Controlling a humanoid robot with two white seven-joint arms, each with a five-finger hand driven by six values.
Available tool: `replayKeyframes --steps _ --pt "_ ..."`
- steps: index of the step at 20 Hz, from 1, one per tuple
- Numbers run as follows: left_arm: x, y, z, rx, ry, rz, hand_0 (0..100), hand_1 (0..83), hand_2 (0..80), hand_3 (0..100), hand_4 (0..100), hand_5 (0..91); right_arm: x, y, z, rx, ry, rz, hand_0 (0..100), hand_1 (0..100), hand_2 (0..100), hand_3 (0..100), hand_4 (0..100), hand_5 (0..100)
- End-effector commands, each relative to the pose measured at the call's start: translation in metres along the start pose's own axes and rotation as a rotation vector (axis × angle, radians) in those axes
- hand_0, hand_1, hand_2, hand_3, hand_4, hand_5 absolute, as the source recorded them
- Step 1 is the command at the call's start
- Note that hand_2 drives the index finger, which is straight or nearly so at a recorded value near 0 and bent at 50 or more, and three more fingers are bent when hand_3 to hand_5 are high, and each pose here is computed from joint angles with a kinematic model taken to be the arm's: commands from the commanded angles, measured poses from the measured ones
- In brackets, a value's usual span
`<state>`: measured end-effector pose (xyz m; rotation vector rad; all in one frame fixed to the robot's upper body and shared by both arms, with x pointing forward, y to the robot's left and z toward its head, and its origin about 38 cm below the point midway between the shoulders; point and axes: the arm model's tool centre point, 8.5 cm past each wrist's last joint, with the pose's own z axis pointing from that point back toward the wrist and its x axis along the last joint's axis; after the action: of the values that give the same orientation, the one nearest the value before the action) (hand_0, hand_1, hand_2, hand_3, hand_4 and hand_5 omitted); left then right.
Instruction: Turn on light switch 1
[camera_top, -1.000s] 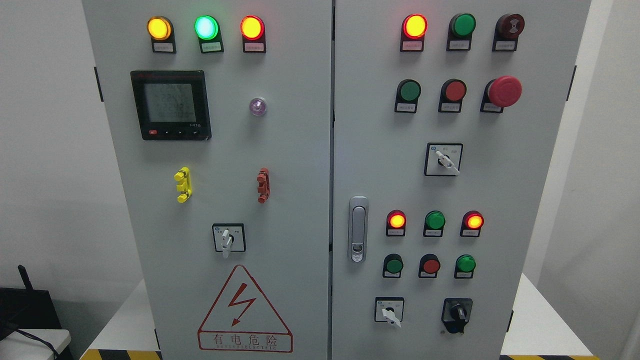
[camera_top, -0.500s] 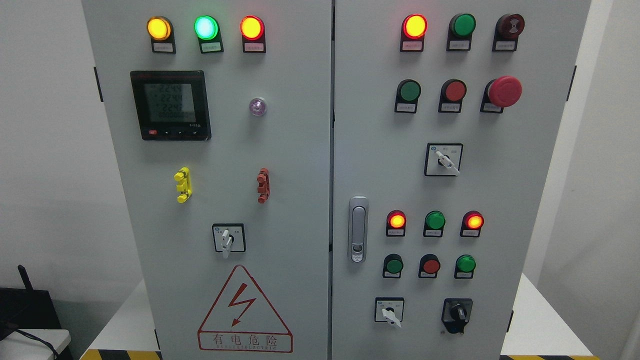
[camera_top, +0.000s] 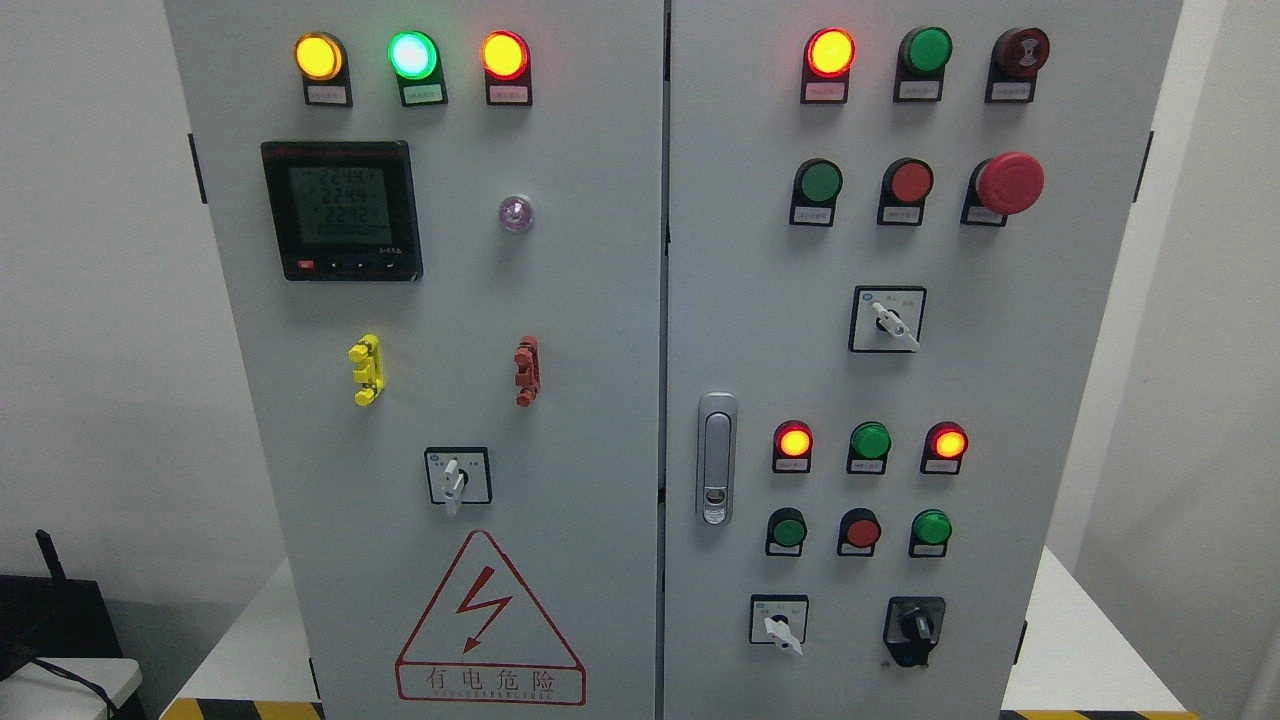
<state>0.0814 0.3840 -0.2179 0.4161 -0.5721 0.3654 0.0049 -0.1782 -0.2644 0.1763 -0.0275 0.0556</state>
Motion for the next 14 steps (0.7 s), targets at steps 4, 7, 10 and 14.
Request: replayKeyframes --steps 4,7,10,14 --pt "0.214 0.09 0.025 0.217 -0.65 0.141 41 0.0 0.0 27 35 10.5 0.0 0.0 0.0 0.001 -0.002 -0.018 12 39 0 0 0 0" --pt "0.248 0.09 0.043 0.226 -0.761 0.17 41 0.0 2.2 32 41 12.9 0.0 0.0 0.0 0.001 -0.003 -0.018 12 39 0 0 0 0" --pt "0.281 0.089 0.062 0.226 -0.871 0.185 41 0.0 10.4 40 49 18.8 0.0 0.0 0.0 0.002 -0.003 -0.017 12 39 0 0 0 0" --pt "0.323 0.083 0.093 0.218 -1.017 0.21 39 0.0 25.9 48 61 34.4 0.0 0.0 0.0 0.001 -0.003 -0.017 12 39 0 0 0 0"
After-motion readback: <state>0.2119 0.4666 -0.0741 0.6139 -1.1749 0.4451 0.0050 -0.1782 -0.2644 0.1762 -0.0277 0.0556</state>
